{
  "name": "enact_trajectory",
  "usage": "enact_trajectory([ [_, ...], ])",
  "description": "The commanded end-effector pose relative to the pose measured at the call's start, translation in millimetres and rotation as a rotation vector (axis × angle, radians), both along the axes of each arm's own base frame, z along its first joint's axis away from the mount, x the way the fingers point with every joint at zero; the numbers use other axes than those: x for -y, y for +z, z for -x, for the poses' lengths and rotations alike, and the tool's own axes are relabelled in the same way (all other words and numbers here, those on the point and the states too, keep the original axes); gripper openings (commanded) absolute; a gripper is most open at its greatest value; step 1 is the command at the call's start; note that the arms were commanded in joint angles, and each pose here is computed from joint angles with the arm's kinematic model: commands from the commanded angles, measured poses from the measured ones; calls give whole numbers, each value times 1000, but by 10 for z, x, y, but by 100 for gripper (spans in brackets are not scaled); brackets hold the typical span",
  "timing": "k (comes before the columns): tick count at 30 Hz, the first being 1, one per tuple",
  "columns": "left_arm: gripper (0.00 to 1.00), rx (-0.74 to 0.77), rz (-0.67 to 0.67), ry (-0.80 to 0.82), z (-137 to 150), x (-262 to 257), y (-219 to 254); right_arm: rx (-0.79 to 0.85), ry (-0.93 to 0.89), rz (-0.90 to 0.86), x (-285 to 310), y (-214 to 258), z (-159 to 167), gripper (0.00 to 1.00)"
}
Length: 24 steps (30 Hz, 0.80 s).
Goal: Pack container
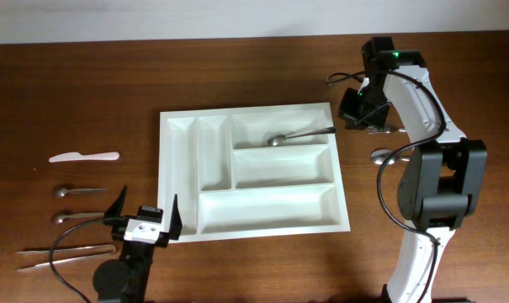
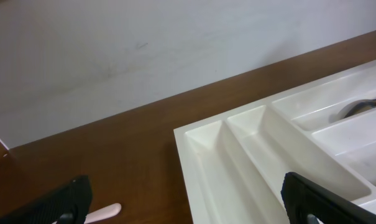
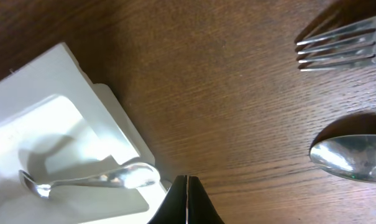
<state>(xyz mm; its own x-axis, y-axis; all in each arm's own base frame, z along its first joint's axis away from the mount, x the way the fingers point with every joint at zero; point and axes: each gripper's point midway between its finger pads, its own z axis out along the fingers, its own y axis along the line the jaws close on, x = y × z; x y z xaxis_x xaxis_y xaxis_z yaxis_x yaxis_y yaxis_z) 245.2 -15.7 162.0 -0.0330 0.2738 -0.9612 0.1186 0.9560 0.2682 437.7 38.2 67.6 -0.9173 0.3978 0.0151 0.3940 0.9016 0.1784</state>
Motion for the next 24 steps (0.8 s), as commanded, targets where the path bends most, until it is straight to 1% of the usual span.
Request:
enact_trajectory([
  [1, 99, 0, 2, 16, -3, -30, -21, -4, 46, 26, 11, -17, 3, 4],
  [7, 99, 0, 2, 16, -3, -30, -21, -22, 46, 25, 16, -90, 12, 4],
  [12, 99, 0, 2, 16, -3, -30, -21, -3, 129, -50, -119, -68, 7, 4],
  [24, 99, 0, 2, 16, -3, -30, -21, -14, 153, -45, -110, -141, 48, 4],
])
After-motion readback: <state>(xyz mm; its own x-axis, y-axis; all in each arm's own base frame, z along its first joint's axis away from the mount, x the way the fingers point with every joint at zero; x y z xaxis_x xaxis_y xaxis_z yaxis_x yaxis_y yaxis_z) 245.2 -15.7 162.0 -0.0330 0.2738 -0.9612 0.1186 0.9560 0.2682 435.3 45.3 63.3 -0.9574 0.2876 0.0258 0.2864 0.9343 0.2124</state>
